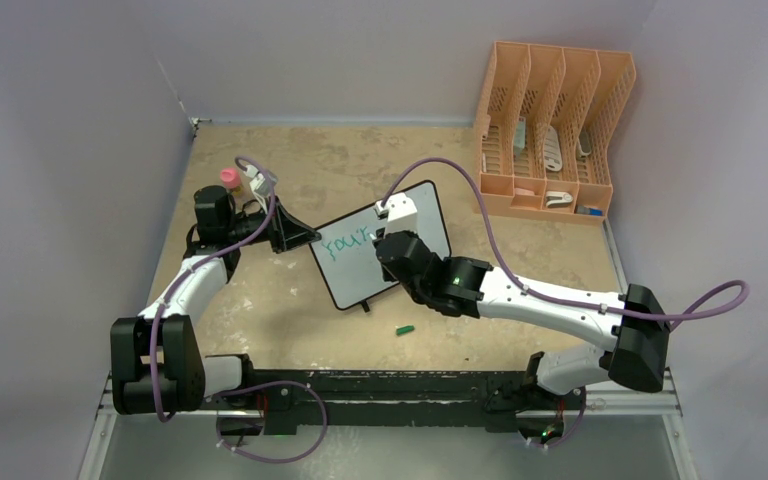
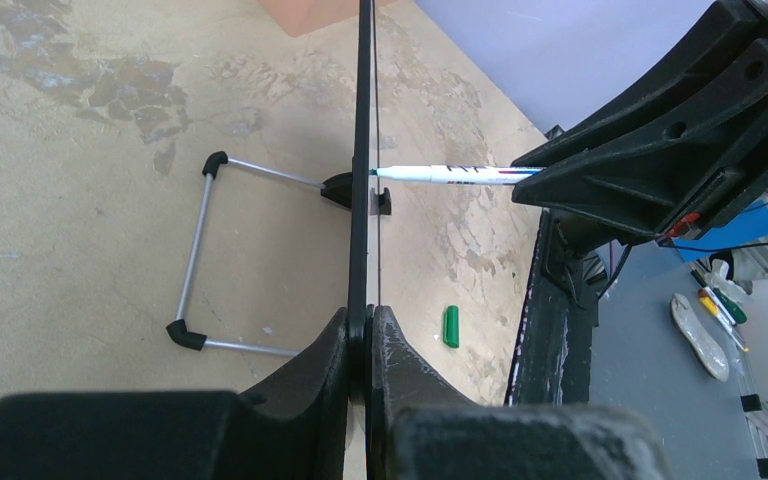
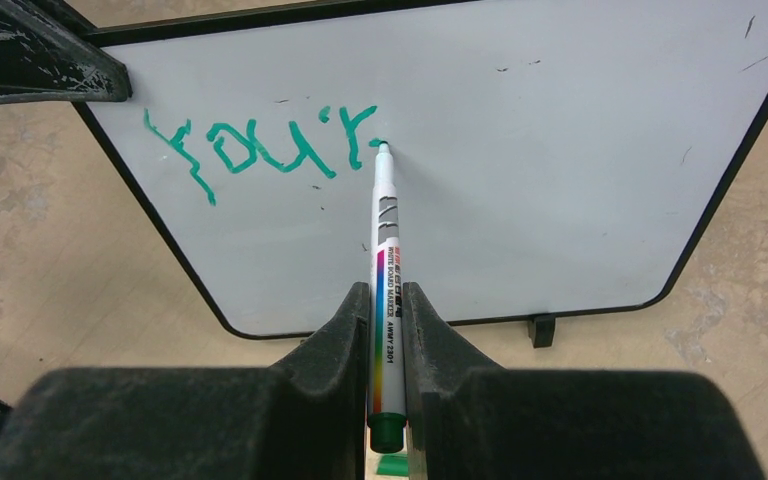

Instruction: Write a sentence on the whiteboard

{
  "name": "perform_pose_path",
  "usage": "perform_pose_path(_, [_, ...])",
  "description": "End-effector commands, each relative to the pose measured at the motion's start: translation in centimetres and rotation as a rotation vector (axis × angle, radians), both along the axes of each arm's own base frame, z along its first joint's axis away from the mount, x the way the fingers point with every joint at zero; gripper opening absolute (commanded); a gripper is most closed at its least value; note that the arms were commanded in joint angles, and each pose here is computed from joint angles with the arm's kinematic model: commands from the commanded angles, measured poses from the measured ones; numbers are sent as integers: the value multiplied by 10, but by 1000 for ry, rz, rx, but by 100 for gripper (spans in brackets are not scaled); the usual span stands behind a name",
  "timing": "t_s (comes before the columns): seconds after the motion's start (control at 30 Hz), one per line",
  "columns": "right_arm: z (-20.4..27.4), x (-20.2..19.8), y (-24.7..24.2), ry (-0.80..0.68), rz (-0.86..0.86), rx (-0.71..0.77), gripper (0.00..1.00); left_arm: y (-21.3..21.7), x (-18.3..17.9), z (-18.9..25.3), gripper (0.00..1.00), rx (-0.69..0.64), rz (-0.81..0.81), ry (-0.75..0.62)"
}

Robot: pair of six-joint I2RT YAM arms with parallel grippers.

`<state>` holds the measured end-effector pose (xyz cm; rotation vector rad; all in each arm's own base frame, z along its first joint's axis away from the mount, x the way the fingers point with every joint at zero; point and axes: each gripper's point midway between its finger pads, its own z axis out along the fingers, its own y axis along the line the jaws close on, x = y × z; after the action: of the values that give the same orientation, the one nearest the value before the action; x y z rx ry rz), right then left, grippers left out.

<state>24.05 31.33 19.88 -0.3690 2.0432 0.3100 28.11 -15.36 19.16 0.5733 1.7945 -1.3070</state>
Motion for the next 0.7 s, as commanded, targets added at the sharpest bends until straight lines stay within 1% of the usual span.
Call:
perform_pose_path(0.0, [11,10,-11,-27,-65,14,0,-6,-3,8,0,-3,-51,-41])
perform_pose_path(0.47, [21,17,-18,-56,-114,21,0,-5,-3,9,0,-2,-49,-43])
perform_pose_path(0.67, [28,19,-13,-73,-98,37,0,-5,-3,9,0,-1,-47,-42])
